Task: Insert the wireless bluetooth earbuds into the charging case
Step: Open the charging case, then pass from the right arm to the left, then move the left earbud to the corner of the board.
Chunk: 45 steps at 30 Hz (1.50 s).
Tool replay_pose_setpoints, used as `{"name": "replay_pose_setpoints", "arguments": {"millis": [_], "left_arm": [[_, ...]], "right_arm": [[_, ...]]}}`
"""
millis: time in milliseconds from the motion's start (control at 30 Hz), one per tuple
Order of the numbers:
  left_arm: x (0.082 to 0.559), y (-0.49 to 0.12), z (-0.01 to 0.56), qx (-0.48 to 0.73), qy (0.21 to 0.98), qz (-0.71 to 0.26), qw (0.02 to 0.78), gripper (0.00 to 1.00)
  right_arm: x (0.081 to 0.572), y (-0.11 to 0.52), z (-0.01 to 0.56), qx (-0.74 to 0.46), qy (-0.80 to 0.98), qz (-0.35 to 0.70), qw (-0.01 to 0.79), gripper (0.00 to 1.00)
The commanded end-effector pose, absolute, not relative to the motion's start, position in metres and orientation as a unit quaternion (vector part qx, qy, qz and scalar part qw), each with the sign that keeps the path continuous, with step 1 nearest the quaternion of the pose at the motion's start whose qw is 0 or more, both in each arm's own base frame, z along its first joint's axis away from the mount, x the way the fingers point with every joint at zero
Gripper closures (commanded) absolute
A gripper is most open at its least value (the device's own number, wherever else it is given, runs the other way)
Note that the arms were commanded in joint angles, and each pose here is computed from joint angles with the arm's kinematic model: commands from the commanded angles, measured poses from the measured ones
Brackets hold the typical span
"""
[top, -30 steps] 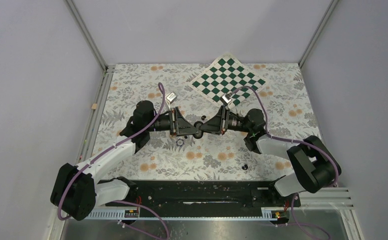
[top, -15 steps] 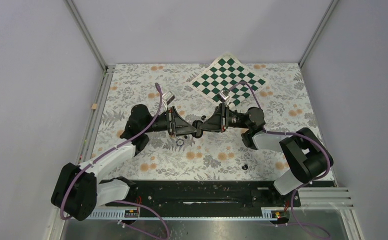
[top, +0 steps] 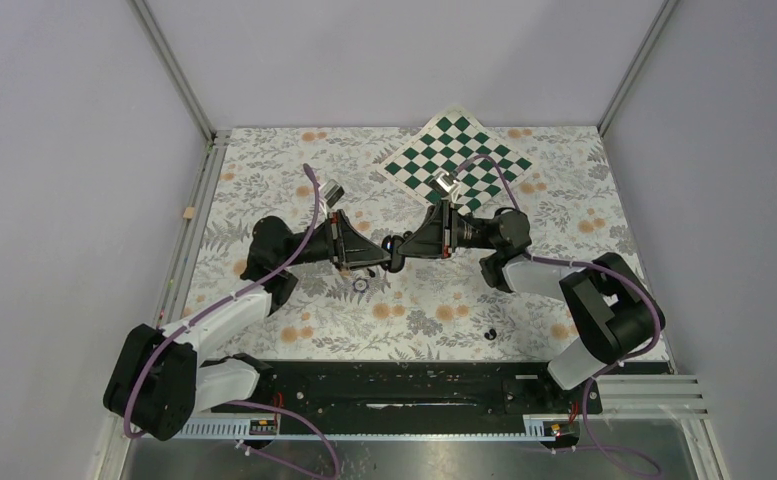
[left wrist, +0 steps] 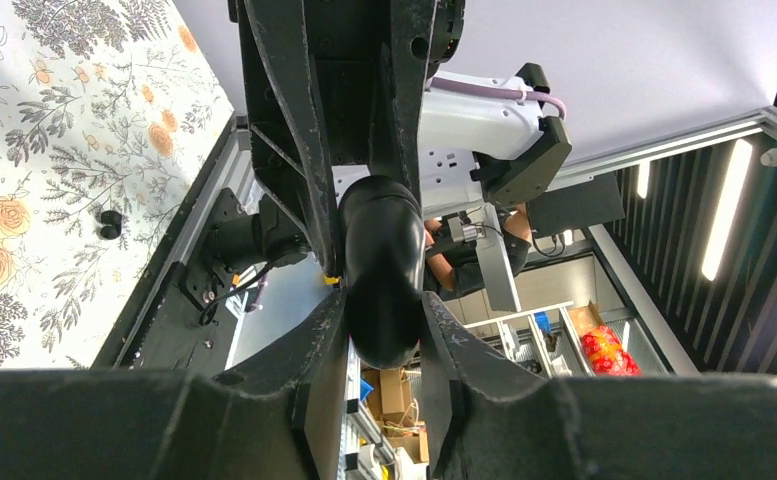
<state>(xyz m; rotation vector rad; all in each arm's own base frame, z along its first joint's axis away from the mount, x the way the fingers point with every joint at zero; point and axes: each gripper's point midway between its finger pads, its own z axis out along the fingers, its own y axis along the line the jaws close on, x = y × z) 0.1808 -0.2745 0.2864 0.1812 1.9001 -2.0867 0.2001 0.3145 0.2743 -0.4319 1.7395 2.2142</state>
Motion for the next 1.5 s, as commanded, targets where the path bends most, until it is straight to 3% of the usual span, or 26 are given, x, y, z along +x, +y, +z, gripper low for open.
{"name": "replay_pose_setpoints", "arguments": {"millis": [0, 167, 500, 567, 667, 767, 933, 1133, 1333, 1467], "left_arm": [[0.165, -0.267, 0.34, 0.138, 0.592, -0.763, 0.218, 1.0], [0.166, -0.266, 0.337, 0.133, 0.599, -0.758, 0.22, 1.0], [0.174, -0.266, 0.325, 0.126, 0.632, -0.73, 0.227, 1.0], [0.179, -0.267, 0.311, 0.115, 0.661, -0.709, 0.218, 1.0], [0.188, -0.263, 0.288, 0.099, 0.713, -0.659, 0.218, 1.0], [0.195, -0.257, 0.267, 0.096, 0.76, -0.604, 0.221, 1.0], [0.203, -0.253, 0.239, 0.074, 0.799, -0.563, 0.197, 1.0], [0.211, -0.25, 0.211, 0.051, 0.827, -0.531, 0.178, 1.0], [0.207, -0.247, 0.205, 0.052, 0.835, -0.519, 0.177, 1.0], [0.208, -0.247, 0.205, 0.054, 0.835, -0.518, 0.18, 1.0]], "right_arm": [[0.204, 0.312, 0.249, -0.164, 0.623, 0.753, 0.135, 0.67], [0.213, 0.311, 0.239, -0.143, 0.64, 0.739, 0.152, 0.46], [0.223, 0.303, 0.234, -0.129, 0.678, 0.697, 0.197, 0.34], [0.226, 0.298, 0.234, -0.121, 0.687, 0.685, 0.208, 0.24], [0.232, 0.285, 0.214, -0.103, 0.74, 0.625, 0.226, 0.15], [0.24, 0.252, 0.185, -0.08, 0.835, 0.477, 0.262, 0.01], [0.245, 0.172, 0.158, 0.009, 0.915, 0.256, 0.31, 0.0], [0.228, 0.134, 0.136, 0.105, 0.929, 0.184, 0.303, 0.01], [0.184, 0.086, 0.097, 0.18, 0.95, 0.073, 0.244, 0.14], [0.154, 0.082, 0.075, 0.231, 0.943, 0.093, 0.222, 0.34]]}}
